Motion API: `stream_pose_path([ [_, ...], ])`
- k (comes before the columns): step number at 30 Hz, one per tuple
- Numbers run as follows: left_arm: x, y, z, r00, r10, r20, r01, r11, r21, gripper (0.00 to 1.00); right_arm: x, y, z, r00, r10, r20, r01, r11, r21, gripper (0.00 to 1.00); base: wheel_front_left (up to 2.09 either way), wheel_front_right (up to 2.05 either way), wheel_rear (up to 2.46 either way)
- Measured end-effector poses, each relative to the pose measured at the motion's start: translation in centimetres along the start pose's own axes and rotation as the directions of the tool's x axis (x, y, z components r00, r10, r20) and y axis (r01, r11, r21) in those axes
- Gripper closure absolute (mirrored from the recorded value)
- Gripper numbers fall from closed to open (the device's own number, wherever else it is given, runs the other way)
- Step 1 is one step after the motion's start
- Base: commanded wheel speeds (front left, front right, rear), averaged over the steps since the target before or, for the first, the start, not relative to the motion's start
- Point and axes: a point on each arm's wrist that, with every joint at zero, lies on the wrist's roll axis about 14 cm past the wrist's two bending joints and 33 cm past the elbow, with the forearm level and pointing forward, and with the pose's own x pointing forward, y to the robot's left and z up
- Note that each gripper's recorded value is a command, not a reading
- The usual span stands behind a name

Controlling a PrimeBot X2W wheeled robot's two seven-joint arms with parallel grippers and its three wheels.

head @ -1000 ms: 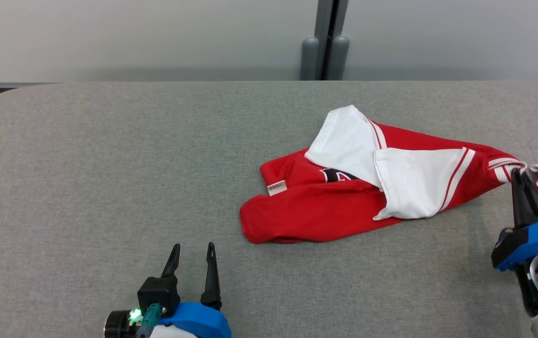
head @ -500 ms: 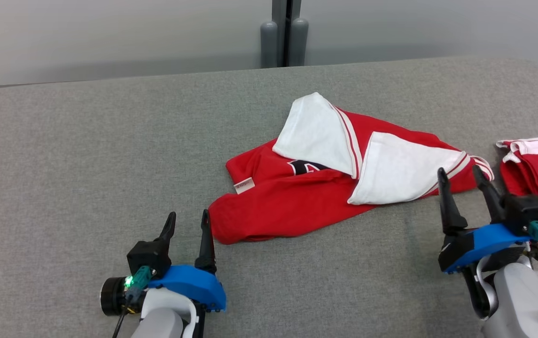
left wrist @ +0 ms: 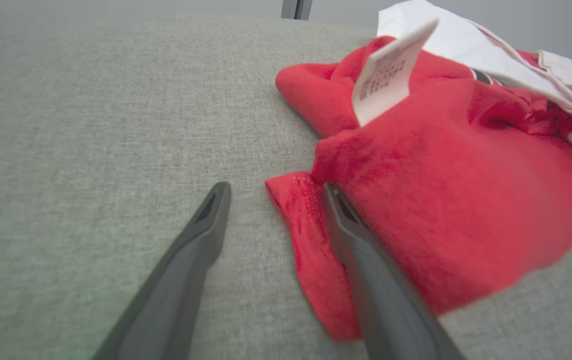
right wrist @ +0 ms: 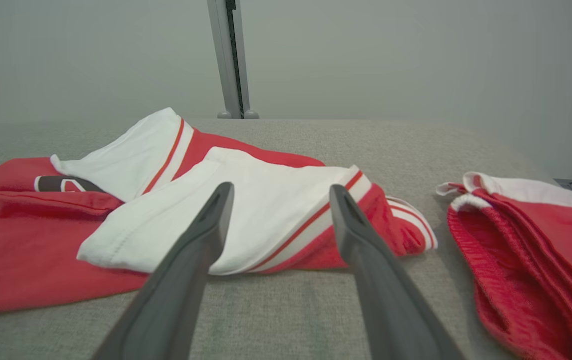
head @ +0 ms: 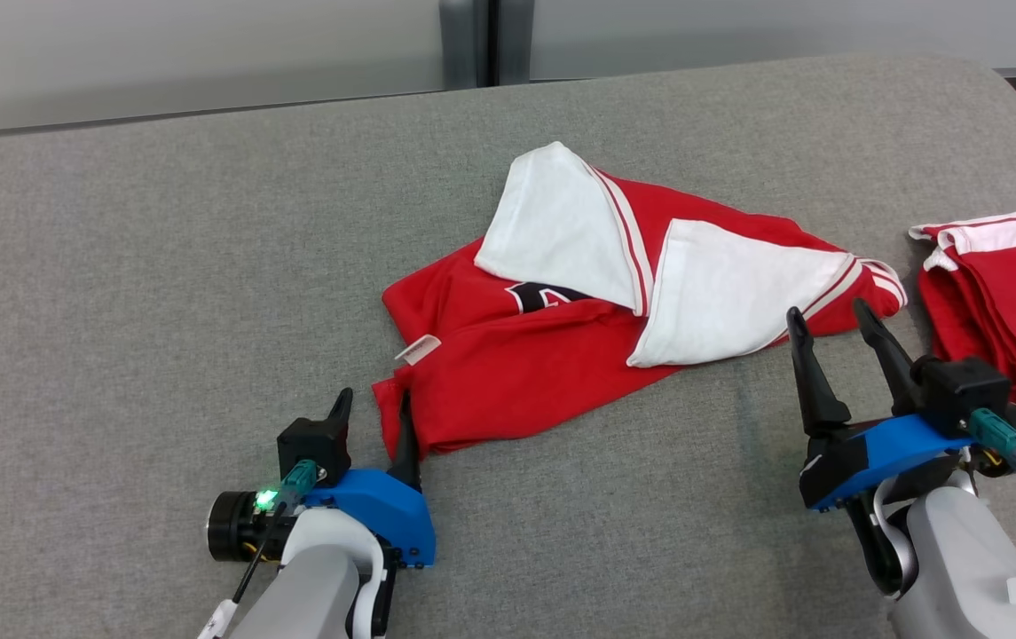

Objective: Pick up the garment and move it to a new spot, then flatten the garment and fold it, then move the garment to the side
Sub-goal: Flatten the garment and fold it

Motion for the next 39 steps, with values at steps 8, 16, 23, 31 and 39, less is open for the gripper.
stream_pose_path([
  [8, -0.1, -0.7, -0.7, 0.999, -0.019, -0.028, 0.020, 0.999, 0.035, 1.00, 0.2, 0.1, 0.4, 1.000, 0.005, 0.012, -0.005, 1.000, 0.002, 0.00, 0.00, 0.00, 0.00],
  [16, -1.7, 2.5, 7.9, 0.962, 0.112, 0.248, -0.131, 0.989, 0.061, 1.00, 0.2, 2.2, 1.5, 0.998, 0.044, 0.045, -0.045, 0.999, 0.026, 0.00, 0.00, 0.00, 0.00],
  [23, -7.1, 3.9, 14.4, 0.867, 0.125, 0.483, -0.207, 0.971, 0.121, 1.00, -1.4, 4.2, 2.3, 0.995, 0.074, 0.065, -0.078, 0.996, 0.054, 0.00, 0.00, 0.00, 0.00],
  [31, -11.0, 5.5, 7.7, 0.908, 0.202, 0.368, -0.247, 0.966, 0.080, 1.00, -3.6, 4.9, 1.3, 0.996, 0.075, 0.044, -0.078, 0.994, 0.078, 0.00, 0.00, 0.00, 0.00],
  [39, -12.2, 9.4, 1.9, 0.911, 0.357, 0.207, -0.368, 0.930, 0.017, 0.00, -2.9, 5.6, -0.3, 0.995, 0.097, -0.003, -0.096, 0.992, 0.076, 0.00, 0.00, 0.00, 0.00],
])
